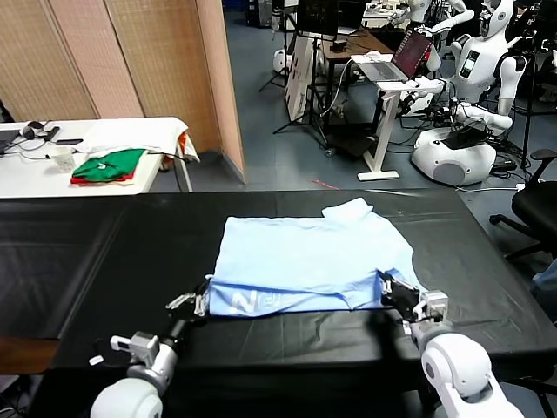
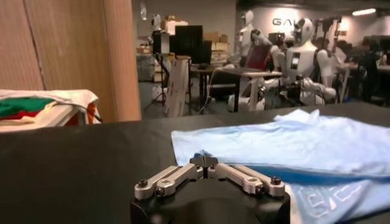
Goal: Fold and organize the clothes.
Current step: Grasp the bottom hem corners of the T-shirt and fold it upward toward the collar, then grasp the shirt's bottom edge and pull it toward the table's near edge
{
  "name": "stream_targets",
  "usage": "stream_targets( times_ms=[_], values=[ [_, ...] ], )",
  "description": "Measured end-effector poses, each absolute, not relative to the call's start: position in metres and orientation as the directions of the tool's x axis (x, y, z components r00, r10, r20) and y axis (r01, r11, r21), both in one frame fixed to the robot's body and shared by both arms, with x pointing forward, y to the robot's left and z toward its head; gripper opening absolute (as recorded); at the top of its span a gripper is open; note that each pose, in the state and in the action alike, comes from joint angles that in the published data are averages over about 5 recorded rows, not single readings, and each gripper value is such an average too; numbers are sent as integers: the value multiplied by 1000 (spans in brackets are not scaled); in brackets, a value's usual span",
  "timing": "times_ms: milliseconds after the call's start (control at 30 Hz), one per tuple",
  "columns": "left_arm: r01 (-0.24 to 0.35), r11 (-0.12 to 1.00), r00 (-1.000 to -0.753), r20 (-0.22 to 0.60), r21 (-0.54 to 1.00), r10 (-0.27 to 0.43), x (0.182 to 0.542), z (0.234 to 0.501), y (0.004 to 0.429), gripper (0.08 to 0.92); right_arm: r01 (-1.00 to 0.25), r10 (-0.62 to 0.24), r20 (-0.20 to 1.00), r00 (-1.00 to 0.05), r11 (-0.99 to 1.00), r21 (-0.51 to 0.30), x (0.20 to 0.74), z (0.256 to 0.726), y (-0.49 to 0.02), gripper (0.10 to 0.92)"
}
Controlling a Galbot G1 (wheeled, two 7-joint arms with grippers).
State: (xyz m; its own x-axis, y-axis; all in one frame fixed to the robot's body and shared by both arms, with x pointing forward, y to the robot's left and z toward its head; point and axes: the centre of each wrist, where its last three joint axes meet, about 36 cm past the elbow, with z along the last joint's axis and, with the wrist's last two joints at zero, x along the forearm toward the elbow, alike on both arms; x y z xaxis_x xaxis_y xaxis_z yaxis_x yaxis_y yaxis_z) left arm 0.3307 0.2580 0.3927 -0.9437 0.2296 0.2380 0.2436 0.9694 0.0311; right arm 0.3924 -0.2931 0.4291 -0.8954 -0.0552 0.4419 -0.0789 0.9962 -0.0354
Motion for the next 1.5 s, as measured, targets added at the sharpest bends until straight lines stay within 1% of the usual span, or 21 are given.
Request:
stream_targets(
  times_ms=[233, 300, 333, 433, 467, 500, 533, 567, 600, 667, 700, 733, 767, 800, 833, 933, 967, 1033, 1200, 1367, 1500],
  values=[
    [256, 966, -940, 243, 38, 240, 345, 385, 252, 146, -48, -27, 451, -892, 998, -36, 397, 426, -295, 144],
    [260, 965, -939, 245, 43, 243, 350, 383, 251, 146, -51, -32, 454, -891, 998, -29, 397, 426, -295, 179],
    [262, 964, -938, 246, 44, 244, 353, 382, 251, 146, -56, -38, 456, -889, 998, -24, 397, 426, -296, 216],
    [261, 964, -937, 251, 49, 241, 359, 381, 250, 146, -76, -63, 463, -884, 997, -9, 394, 428, -297, 381],
    [258, 965, -938, 254, 49, 237, 361, 382, 250, 146, -82, -70, 465, -883, 997, -5, 392, 429, -298, 457],
    [254, 966, -938, 258, 50, 233, 362, 382, 250, 148, -88, -77, 466, -881, 996, -2, 390, 431, -299, 513],
    [250, 967, -938, 260, 49, 229, 362, 383, 250, 164, -93, -82, 467, -880, 996, -1, 387, 432, -299, 570],
    [246, 968, -938, 262, 48, 225, 361, 383, 250, 179, -97, -86, 468, -880, 995, 0, 384, 434, -300, 645],
    [243, 969, -939, 263, 45, 223, 360, 384, 250, 214, -101, -90, 468, -879, 995, 1, 381, 436, -301, 702],
    [235, 971, -939, 266, 37, 217, 356, 387, 250, 319, -107, -95, 467, -879, 994, 1, 373, 440, -303, 811],
    [231, 972, -939, 269, 32, 215, 354, 388, 250, 376, -108, -96, 466, -880, 994, 0, 368, 442, -304, 849],
    [229, 973, -938, 273, 27, 213, 350, 389, 249, 451, -108, -96, 465, -880, 994, 0, 363, 444, -305, 870],
    [227, 974, -937, 279, 22, 213, 347, 389, 249, 508, -107, -95, 464, -881, 994, 0, 358, 446, -306, 892],
    [227, 974, -935, 284, 17, 213, 342, 390, 248, 565, -104, -93, 464, -881, 995, 1, 354, 447, -308, 899],
    [228, 974, -932, 291, 10, 215, 338, 390, 248, 640, -101, -90, 465, -881, 995, 2, 349, 447, -310, 902],
    [228, 973, -921, 319, -21, 223, 324, 391, 245, 808, -86, -77, 471, -879, 996, 3, 340, 446, -317, 906],
    [228, 973, -917, 329, -35, 227, 320, 392, 244, 847, -79, -72, 473, -878, 997, 5, 337, 446, -320, 904],
    [229, 971, -907, 348, -63, 237, 313, 393, 242, 891, -64, -60, 475, -878, 998, 7, 334, 445, -326, 895],
    [227, 967, -889, 381, -115, 254, 302, 391, 238, 906, -25, -28, 472, -881, 1000, 12, 328, 442, -343, 856],
    [226, 967, -884, 390, -122, 256, 299, 389, 238, 907, 2, -10, 470, -882, 1000, 25, 329, 437, -355, 833],
    [227, 966, -883, 393, -121, 257, 299, 389, 238, 907, 15, -4, 481, -877, 999, 35, 330, 431, -359, 789]
  ],
)
